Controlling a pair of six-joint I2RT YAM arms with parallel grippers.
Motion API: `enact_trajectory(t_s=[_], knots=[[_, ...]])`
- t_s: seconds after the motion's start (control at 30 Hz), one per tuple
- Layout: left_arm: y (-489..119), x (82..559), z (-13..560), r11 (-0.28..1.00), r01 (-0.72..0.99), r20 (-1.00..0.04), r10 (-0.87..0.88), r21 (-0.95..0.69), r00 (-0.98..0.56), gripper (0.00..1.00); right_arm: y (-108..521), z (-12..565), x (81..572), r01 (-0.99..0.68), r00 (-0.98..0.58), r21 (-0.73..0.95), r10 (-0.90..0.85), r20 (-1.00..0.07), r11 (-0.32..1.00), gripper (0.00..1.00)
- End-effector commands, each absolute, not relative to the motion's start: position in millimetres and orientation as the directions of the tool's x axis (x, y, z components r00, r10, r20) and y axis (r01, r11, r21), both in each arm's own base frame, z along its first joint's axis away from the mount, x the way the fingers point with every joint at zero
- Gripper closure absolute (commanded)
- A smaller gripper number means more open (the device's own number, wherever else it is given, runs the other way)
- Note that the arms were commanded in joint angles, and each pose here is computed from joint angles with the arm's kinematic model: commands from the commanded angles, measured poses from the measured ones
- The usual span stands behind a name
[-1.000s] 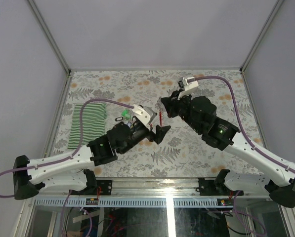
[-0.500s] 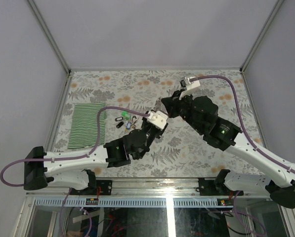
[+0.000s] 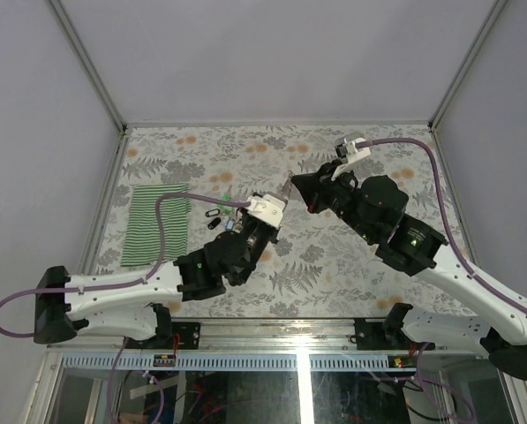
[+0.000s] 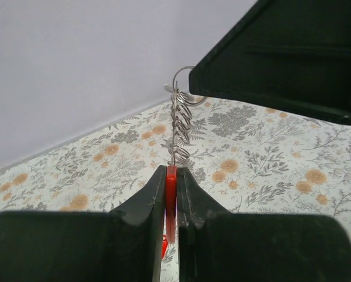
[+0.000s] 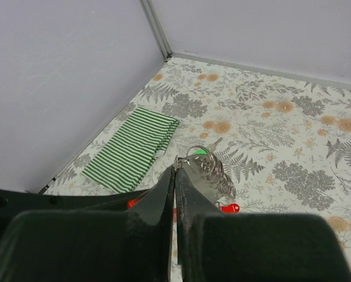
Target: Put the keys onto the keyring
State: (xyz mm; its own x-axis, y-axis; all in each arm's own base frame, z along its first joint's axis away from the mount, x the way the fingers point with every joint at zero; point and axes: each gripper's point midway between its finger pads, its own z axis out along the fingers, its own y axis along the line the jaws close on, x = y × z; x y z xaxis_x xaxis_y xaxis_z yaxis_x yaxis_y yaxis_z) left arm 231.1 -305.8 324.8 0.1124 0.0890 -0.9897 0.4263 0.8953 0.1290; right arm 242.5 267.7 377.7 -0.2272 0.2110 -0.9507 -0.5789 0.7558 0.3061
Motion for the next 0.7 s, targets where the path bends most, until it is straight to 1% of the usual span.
enact_trajectory(t_s=[0.0, 0.2, 0.4, 0.67], knots=[[-296, 222, 346, 0.883, 0.462, -0.990, 0.014, 0.078, 0.140, 0.96, 262, 413, 225, -0.642, -0.174, 0.307, 0.257, -0.951, 0.702, 1.00], [-291, 211, 356, 0.848, 0.523, -0.988, 0.001, 0.081, 0.152, 0.99, 257, 416, 217, -0.660, -0.178, 0.297, 0.240, -0.954, 0.690, 1.00], [-295, 203, 362, 0.805, 0.579, -0.985, 0.036, 0.128, 0.168, 1.00, 257, 420, 208, -0.684, -0.197, 0.279, 0.197, -0.960, 0.674, 1.00], [-300, 195, 364, 0.751, 0.629, -0.975, 0.092, 0.202, 0.203, 1.00, 252, 417, 202, -0.691, -0.240, 0.213, 0.059, -0.969, 0.691, 1.00]])
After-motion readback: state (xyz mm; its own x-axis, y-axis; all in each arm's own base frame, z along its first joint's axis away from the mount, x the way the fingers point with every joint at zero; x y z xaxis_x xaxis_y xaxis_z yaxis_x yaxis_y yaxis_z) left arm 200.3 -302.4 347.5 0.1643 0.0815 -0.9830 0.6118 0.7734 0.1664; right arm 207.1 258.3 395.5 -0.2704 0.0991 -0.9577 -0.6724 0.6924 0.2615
